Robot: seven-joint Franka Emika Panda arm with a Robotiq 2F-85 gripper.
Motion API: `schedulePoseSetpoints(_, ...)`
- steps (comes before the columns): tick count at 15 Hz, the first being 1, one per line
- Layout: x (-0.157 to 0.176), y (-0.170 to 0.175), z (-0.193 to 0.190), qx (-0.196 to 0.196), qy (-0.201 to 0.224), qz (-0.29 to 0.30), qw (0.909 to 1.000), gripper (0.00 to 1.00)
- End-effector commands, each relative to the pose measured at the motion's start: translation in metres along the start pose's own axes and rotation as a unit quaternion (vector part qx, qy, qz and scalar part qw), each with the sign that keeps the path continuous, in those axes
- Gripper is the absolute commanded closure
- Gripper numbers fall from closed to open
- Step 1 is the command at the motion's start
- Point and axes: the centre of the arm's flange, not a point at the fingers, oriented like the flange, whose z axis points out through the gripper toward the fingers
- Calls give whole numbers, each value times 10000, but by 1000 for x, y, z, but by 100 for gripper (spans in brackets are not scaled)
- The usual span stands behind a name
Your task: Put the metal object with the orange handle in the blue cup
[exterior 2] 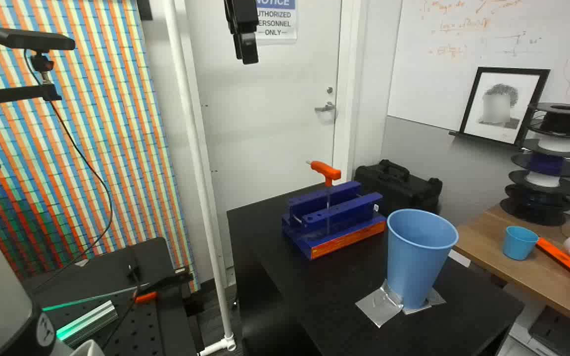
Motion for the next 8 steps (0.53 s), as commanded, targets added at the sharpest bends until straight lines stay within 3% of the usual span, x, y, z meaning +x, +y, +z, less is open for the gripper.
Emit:
schedulePoseSetpoints(1,1,-1,-3,13,27,-2,10000,0)
schedulePoseSetpoints(6,1,-1,-10,42,99,-8,9999,0)
schedulePoseSetpoints(8,13,-4,-3,127,658,618,9958,0)
